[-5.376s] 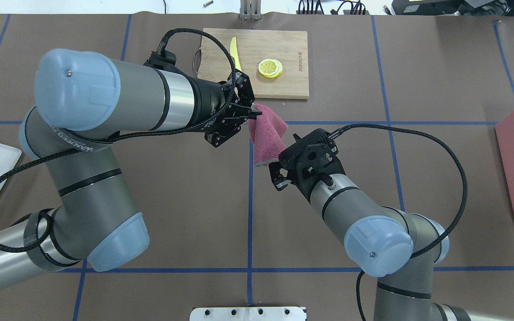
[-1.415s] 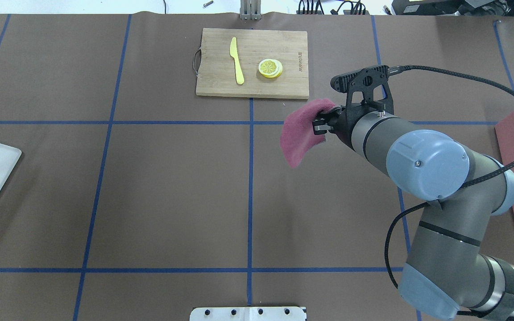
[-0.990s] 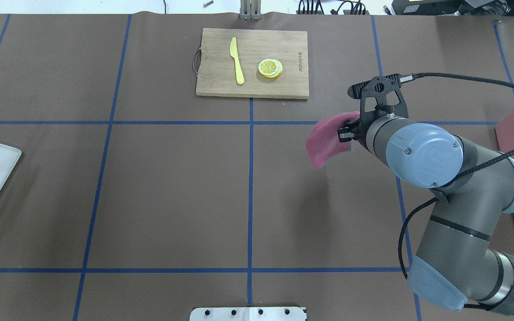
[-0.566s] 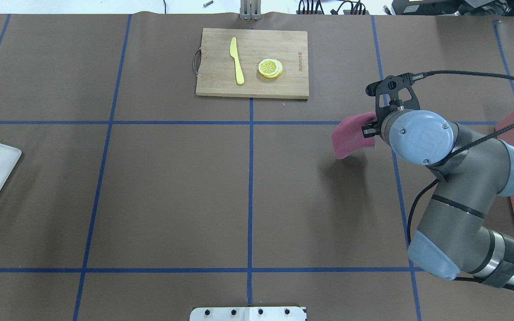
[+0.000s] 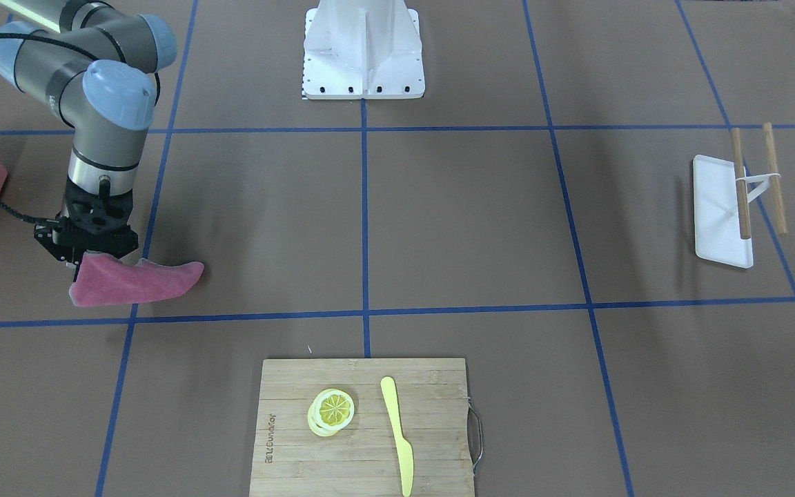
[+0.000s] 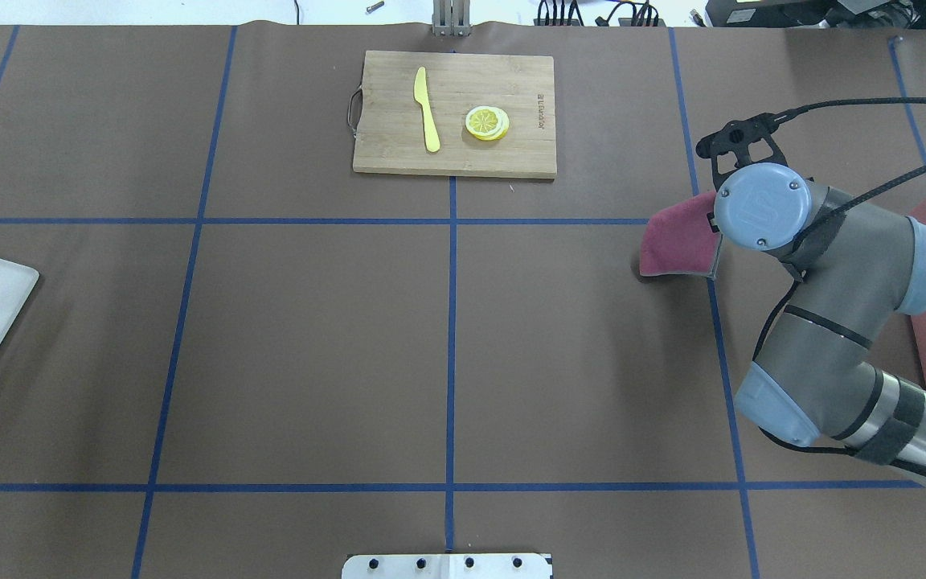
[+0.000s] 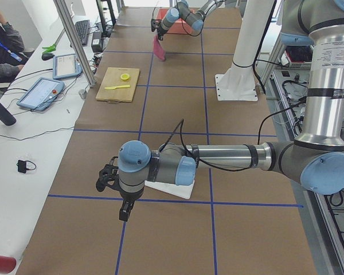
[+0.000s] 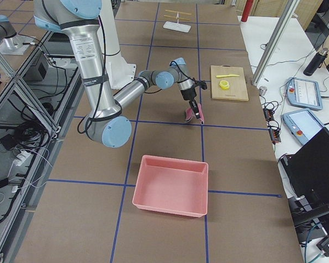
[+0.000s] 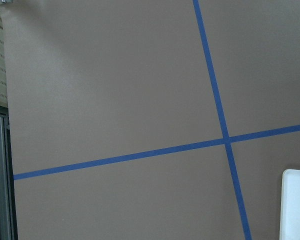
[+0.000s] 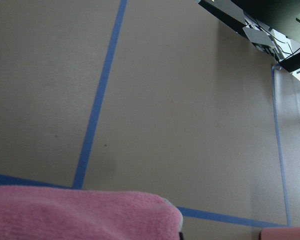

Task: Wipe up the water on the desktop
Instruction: 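Wipe the cloth across the table toward the cutting board with the right gripper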

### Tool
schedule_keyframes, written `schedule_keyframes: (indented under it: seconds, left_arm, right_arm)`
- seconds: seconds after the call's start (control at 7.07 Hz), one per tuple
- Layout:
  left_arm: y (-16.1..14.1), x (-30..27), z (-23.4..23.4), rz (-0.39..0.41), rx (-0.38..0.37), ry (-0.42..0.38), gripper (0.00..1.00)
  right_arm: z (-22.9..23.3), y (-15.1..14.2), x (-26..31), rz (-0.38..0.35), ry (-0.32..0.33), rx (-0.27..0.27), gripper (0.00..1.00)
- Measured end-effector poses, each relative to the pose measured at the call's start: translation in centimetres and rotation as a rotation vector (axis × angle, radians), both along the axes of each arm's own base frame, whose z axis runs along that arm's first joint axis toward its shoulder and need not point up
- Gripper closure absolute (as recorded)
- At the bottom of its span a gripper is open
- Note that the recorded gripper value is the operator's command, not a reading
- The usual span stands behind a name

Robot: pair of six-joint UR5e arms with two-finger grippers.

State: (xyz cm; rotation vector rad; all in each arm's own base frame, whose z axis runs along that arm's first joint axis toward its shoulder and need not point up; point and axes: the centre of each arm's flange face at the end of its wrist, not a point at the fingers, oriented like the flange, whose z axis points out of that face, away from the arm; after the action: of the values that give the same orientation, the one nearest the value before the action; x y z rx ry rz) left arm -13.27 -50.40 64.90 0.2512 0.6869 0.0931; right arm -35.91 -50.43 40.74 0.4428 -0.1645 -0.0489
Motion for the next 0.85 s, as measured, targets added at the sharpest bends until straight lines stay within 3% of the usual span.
schedule_keyframes:
  seconds: [0.28,0.42,0.57,0.85]
  left_arm:
    - [-0.1,0.0,-0.1,-0.001,0.002,0.0,0.02]
    - [-0.2,0.0,-0.2,-0.001,0.004,0.0,0.02]
    - [-0.3,0.0,-0.3,-0.001,0.006,0.0,0.01]
    - [-0.4,-0.1,-0.4,-0.002,0.007,0.0,0.02]
  right_arm:
    - [-1.1,-2.6,-2.5,0.026,-0.006,-0.008,1.0]
    - [-2.7,-3.0,-4.2,0.057,-0.045,-0.011,1.0]
    - [-4.7,-2.5,-6.4,0.102,-0.109,-0.018,1.0]
    - [-9.2,0.1,-11.5,0.225,-0.295,-0.036,1.0]
